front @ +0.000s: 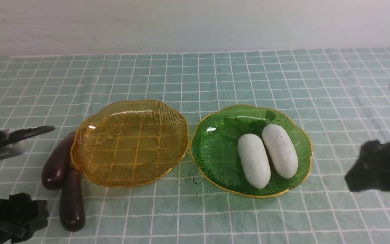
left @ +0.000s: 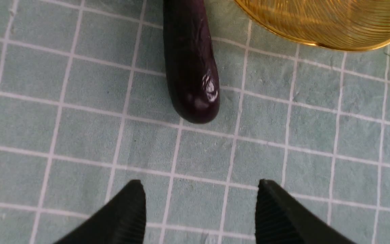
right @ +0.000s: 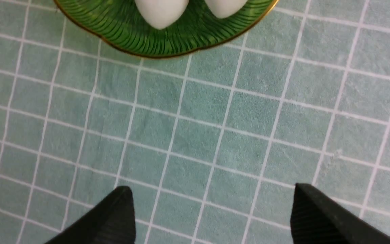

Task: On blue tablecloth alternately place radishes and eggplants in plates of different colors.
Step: 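Pick up the eggplant and place it in the yellow plate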

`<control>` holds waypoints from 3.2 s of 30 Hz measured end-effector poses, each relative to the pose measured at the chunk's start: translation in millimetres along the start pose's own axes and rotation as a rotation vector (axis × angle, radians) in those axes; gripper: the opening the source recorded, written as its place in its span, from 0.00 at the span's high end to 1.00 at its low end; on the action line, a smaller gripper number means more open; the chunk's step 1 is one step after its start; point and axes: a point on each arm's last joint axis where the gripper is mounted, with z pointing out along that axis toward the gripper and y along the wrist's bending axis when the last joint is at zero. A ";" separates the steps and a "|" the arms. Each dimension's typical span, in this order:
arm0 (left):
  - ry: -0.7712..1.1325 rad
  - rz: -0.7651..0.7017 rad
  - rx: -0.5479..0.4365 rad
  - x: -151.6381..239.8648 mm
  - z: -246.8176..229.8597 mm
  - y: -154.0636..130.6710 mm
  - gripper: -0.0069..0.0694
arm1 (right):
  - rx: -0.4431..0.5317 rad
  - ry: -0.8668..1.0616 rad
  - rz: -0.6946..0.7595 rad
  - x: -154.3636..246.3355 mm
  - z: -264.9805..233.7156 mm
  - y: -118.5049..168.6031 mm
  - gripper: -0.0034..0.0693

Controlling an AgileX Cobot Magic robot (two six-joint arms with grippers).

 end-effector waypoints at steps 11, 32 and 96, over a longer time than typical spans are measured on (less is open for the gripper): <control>0.113 -0.020 -0.050 -36.5 85.4 -4.1 0.32 | 0.027 -0.125 -0.069 73.2 -28.4 2.6 0.60; 0.281 -0.032 -0.108 -37.4 139.9 0.1 0.47 | 0.028 -0.111 -0.064 76.6 -20.8 1.0 0.69; 0.361 0.284 -0.395 -165.9 110.0 -42.2 0.19 | 0.046 -0.214 -0.074 72.6 -4.1 -3.5 0.69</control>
